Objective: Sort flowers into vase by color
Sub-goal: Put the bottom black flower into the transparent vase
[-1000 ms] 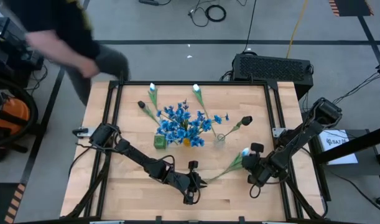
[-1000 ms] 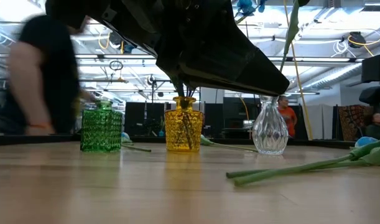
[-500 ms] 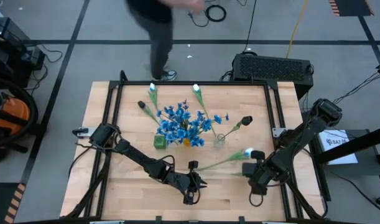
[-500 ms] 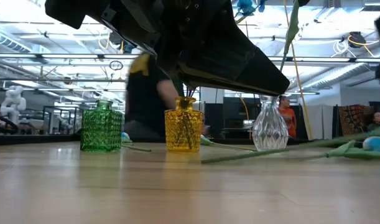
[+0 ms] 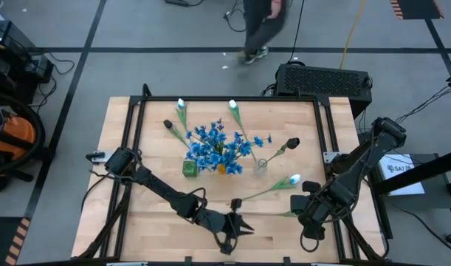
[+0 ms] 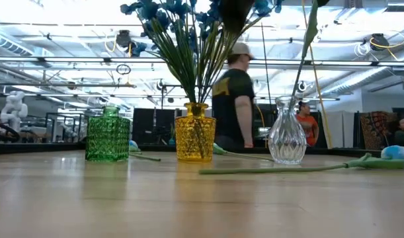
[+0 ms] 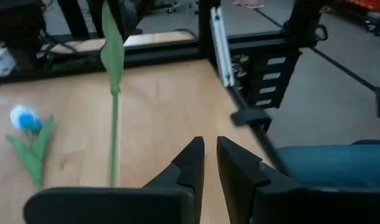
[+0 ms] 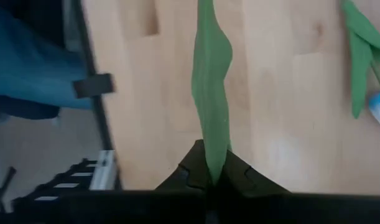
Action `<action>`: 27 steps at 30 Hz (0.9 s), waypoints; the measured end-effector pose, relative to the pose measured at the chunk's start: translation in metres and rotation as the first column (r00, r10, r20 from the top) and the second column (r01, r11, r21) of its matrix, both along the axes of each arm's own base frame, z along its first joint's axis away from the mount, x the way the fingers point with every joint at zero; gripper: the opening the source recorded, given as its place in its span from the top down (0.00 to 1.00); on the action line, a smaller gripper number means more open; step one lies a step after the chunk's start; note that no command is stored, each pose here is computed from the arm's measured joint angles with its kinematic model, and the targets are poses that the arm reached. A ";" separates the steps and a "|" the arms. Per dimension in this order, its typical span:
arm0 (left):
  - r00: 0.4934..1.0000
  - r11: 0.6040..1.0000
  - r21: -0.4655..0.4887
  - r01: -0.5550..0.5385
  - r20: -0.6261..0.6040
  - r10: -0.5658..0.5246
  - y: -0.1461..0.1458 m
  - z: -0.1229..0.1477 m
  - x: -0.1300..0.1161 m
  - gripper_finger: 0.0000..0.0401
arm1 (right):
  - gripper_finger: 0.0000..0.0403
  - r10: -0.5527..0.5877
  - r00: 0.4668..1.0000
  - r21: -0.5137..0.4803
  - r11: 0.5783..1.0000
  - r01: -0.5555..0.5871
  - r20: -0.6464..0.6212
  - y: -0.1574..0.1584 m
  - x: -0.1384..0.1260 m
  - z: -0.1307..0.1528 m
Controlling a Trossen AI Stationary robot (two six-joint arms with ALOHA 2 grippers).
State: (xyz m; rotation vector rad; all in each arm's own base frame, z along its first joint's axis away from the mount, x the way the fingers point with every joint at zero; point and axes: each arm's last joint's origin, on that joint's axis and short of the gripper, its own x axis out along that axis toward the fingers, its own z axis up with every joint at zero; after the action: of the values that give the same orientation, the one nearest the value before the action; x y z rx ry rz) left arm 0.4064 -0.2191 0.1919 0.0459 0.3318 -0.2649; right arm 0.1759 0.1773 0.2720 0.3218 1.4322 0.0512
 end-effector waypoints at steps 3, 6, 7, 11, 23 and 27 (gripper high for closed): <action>1.000 0.999 0.052 0.003 -0.020 -0.002 -0.003 0.017 0.007 0.82 | 1.00 -0.010 1.000 0.035 0.999 0.009 0.013 0.002 0.002 0.010; 1.000 0.995 0.100 -0.006 0.021 0.004 -0.005 0.034 0.012 0.73 | 1.00 -0.033 0.999 0.060 0.998 0.032 0.005 0.004 0.002 0.015; 0.999 0.993 0.115 -0.001 0.036 -0.003 -0.005 0.037 0.013 0.70 | 1.00 -0.040 0.999 0.062 0.997 0.040 0.005 0.004 0.002 0.015; 0.999 0.985 0.168 -0.037 0.026 0.034 0.004 0.034 0.016 0.55 | 1.00 -0.055 0.999 0.062 0.997 0.054 0.003 0.004 0.003 0.015; 0.995 0.988 0.152 -0.025 -0.089 0.039 0.020 -0.004 0.033 0.38 | 1.00 -0.068 0.997 0.030 0.997 0.069 -0.024 0.010 0.009 0.004; 0.990 0.986 0.166 -0.033 -0.130 0.055 0.025 -0.009 0.033 0.40 | 1.00 -0.074 0.997 0.029 0.997 0.074 0.002 0.011 0.011 0.004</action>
State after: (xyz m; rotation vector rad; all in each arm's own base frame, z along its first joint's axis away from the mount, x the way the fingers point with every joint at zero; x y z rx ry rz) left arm 0.4389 -0.1943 0.1829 0.1826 0.4878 -0.1962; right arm 0.1872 0.1887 0.2758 0.3979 1.4166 0.0121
